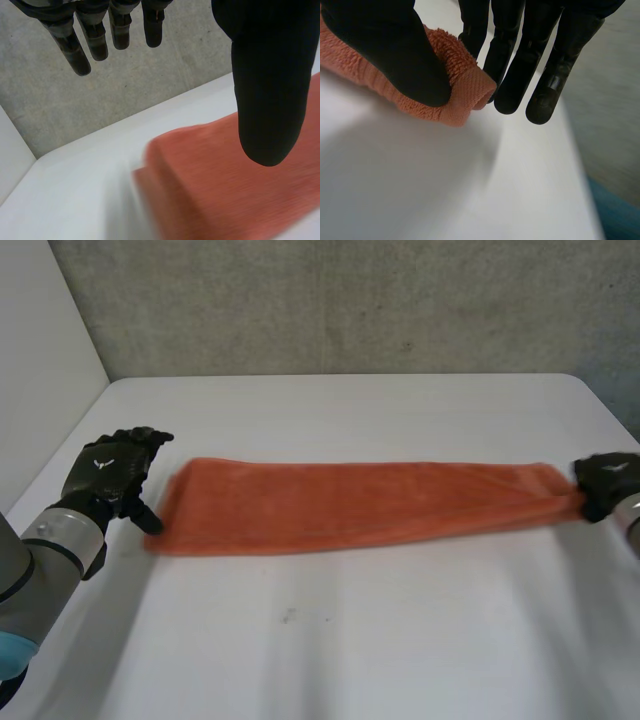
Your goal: Fold the laundry
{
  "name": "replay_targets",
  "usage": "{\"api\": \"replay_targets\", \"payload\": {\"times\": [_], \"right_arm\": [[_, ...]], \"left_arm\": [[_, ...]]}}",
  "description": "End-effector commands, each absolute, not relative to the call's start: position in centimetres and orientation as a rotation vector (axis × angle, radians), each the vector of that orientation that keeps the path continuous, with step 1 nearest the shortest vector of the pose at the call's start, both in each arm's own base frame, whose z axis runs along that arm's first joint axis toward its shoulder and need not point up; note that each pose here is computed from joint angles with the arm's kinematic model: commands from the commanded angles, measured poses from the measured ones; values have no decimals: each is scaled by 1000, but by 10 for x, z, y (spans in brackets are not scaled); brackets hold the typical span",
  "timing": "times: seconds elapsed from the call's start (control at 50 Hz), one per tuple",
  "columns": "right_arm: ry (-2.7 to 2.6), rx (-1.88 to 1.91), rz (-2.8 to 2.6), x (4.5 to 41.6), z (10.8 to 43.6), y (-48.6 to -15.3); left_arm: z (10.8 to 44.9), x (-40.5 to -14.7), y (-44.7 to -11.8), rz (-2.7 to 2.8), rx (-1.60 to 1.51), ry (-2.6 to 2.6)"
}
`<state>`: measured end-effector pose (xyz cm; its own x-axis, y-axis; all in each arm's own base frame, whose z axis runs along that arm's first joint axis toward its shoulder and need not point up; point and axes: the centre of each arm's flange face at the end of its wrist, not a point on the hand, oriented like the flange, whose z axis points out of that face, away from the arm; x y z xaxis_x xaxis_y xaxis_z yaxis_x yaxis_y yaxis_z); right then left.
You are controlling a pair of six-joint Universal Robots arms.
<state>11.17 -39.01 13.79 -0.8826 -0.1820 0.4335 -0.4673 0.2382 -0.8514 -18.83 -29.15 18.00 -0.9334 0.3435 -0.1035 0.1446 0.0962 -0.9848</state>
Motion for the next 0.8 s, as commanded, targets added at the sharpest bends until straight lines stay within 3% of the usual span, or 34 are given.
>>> {"api": "replay_targets", "payload": {"times": [0.02, 0.12, 0.18, 0.22, 0.24, 0.26, 0.28, 0.32, 0.34, 0.36, 0.38, 0.44, 0.48, 0.5, 0.54, 0.7, 0.8], "right_arm": [[-2039, 390, 1562, 25, 173, -421], [-1976, 439, 1542, 19, 183, -426], [-1950, 472, 1650, 49, 198, -426], [-1920, 577, 1844, 113, 222, -416], [-1920, 578, 1845, 114, 222, -416], [-1904, 652, 1943, 148, 231, -407], [-1904, 653, 1944, 148, 231, -407], [-1876, 849, 2098, 212, 238, -382], [-1876, 850, 2099, 212, 238, -382], [-1862, 959, 2171, 242, 237, -367], [-1839, 1086, 2230, 271, 234, -349], [-1814, 1217, 2285, 298, 228, -329], [-1794, 1478, 2348, 347, 208, -288], [-1794, 1479, 2348, 347, 207, -287], [-1810, 1680, 2337, 375, 180, -256], [-1856, 1918, 2125, 392, 121, -226], [-1821, 1834, 2133, 388, 138, -233]], "left_arm": [[180, -189, -290, 1950, -497, -2207], [179, -190, -289, 1945, -501, -2204], [178, -191, -288, 1939, -503, -2207], [179, -191, -287, 1938, -504, -2206], [179, -193, -286, 1936, -509, -2203], [179, -194, -285, 1933, -514, -2200], [179, -194, -285, 1933, -514, -2200], [179, -195, -285, 1933, -516, -2199], [179, -195, -285, 1933, -516, -2199], [179, -195, -285, 1934, -516, -2198], [179, -195, -285, 1934, -516, -2198], [180, -195, -285, 1936, -515, -2196], [180, -195, -285, 1938, -515, -2195], [180, -195, -285, 1938, -515, -2195], [180, -195, -285, 1939, -517, -2192], [184, -205, -281, 1937, -548, -2156], [191, -213, -282, 1953, -570, -2114]]}}
